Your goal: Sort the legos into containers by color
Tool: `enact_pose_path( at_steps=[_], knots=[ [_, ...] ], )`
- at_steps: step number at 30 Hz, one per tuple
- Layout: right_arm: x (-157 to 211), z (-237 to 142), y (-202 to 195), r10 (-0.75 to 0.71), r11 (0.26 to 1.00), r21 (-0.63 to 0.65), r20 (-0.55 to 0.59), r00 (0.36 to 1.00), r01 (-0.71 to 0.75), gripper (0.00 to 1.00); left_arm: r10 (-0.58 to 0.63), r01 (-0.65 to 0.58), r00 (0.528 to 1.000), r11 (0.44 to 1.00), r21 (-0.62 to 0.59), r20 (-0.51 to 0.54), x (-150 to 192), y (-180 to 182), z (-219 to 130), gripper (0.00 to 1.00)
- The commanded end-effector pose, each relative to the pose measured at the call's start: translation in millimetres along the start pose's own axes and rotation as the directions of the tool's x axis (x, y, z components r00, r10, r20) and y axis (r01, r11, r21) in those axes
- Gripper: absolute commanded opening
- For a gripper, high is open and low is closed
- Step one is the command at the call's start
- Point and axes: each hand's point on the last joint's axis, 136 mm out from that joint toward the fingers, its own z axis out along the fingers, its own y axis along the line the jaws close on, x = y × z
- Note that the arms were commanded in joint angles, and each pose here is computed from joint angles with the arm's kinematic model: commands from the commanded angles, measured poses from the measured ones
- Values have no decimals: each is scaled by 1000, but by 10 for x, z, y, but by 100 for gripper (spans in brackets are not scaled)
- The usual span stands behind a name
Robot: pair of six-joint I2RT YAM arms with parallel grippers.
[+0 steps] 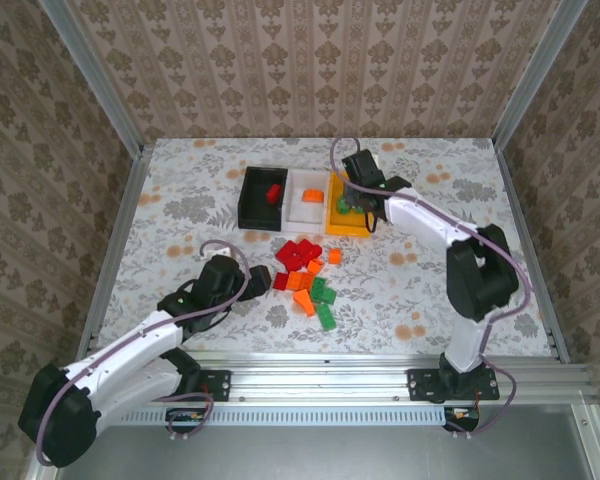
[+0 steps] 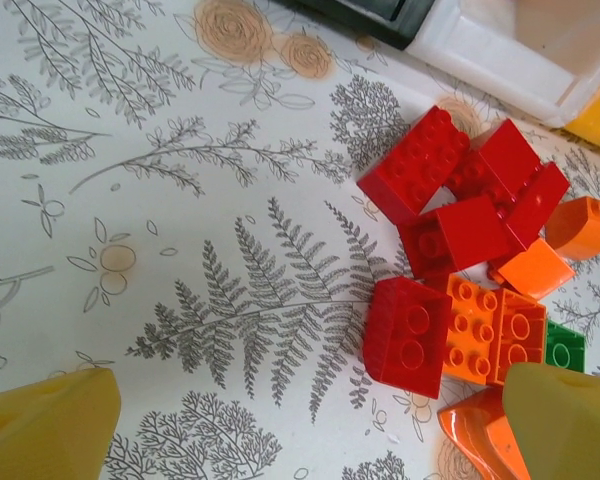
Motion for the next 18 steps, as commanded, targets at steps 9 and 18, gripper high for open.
enact_pose_path(
  at_steps=[9,18],
  knots=[
    [-137,328,-26,-40,999,14,-91,995,42,58,12,-8,999,996,93,-44,-38,-260,33,100],
    [90,-395,3,23,996,-81,-2,1000,-23,61,193,-198,966,980,-8,-170,-72,-355,379,75]
  ],
)
